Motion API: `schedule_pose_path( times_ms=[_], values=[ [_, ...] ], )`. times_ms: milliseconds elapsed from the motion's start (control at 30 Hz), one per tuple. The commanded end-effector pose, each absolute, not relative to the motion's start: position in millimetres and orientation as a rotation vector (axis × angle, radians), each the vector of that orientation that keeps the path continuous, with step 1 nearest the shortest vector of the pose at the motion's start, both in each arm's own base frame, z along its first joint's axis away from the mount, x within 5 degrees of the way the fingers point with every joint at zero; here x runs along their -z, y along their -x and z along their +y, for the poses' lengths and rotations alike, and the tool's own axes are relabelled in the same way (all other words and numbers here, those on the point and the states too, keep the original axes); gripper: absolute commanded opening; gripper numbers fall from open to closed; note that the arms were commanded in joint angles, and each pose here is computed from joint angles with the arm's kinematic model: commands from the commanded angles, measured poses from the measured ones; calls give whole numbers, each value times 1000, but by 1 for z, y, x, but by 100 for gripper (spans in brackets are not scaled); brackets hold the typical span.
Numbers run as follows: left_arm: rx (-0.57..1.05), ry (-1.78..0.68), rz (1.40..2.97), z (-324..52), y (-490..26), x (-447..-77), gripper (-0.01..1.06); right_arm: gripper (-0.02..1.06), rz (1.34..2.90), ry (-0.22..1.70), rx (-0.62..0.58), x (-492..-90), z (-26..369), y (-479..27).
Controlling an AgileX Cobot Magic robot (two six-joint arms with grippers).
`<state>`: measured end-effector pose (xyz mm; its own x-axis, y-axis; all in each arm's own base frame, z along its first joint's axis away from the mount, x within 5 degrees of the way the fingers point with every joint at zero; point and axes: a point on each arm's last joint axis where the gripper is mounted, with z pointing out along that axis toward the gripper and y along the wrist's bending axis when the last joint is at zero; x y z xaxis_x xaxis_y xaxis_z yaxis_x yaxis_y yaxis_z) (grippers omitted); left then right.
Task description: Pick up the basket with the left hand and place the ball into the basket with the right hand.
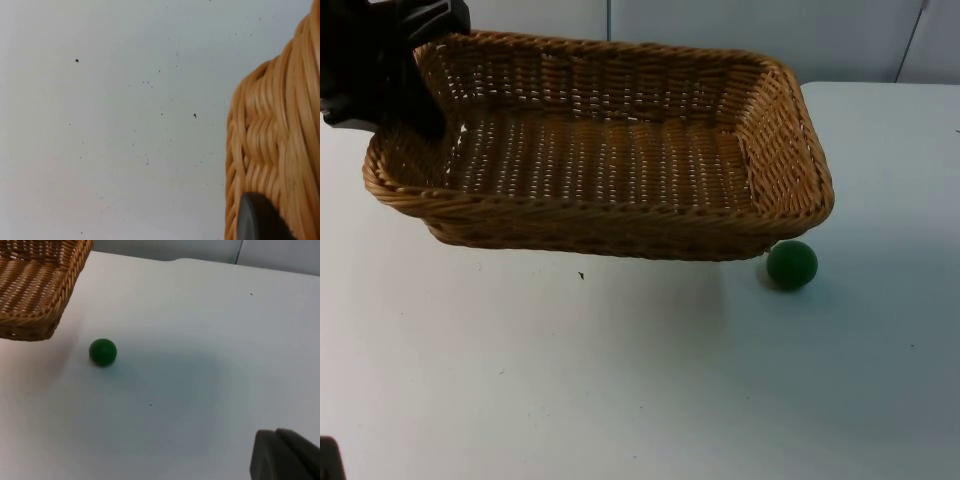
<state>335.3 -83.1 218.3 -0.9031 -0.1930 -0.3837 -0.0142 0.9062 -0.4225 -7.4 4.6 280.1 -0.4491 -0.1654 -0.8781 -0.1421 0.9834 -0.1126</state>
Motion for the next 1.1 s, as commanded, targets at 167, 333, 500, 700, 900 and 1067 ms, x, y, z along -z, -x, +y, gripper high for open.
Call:
schedule_pose_path(
  times_ms=[167, 333, 500, 700, 900, 1067],
  values=[
    [599, 182, 2607, -83, -335, -224, 0, 0, 2032, 152, 65, -282, 5, 8],
    [599, 182, 2607, -83, -335, -224, 0, 0, 2032, 150, 67, -282, 5, 8],
    [599, 182, 2607, -83, -335, -224, 0, 0, 2032, 151, 66, -282, 5, 8],
    [599, 182, 2607, -83, -335, -224, 0, 0, 2032, 151, 66, -282, 5, 8],
    [598, 183, 2604, -83, -336, -224, 0, 0, 2086, 153, 62, -282, 5, -1],
    [598, 183, 2604, -83, -336, -224, 0, 0, 2263, 154, -1, -282, 6, -35]
  ],
)
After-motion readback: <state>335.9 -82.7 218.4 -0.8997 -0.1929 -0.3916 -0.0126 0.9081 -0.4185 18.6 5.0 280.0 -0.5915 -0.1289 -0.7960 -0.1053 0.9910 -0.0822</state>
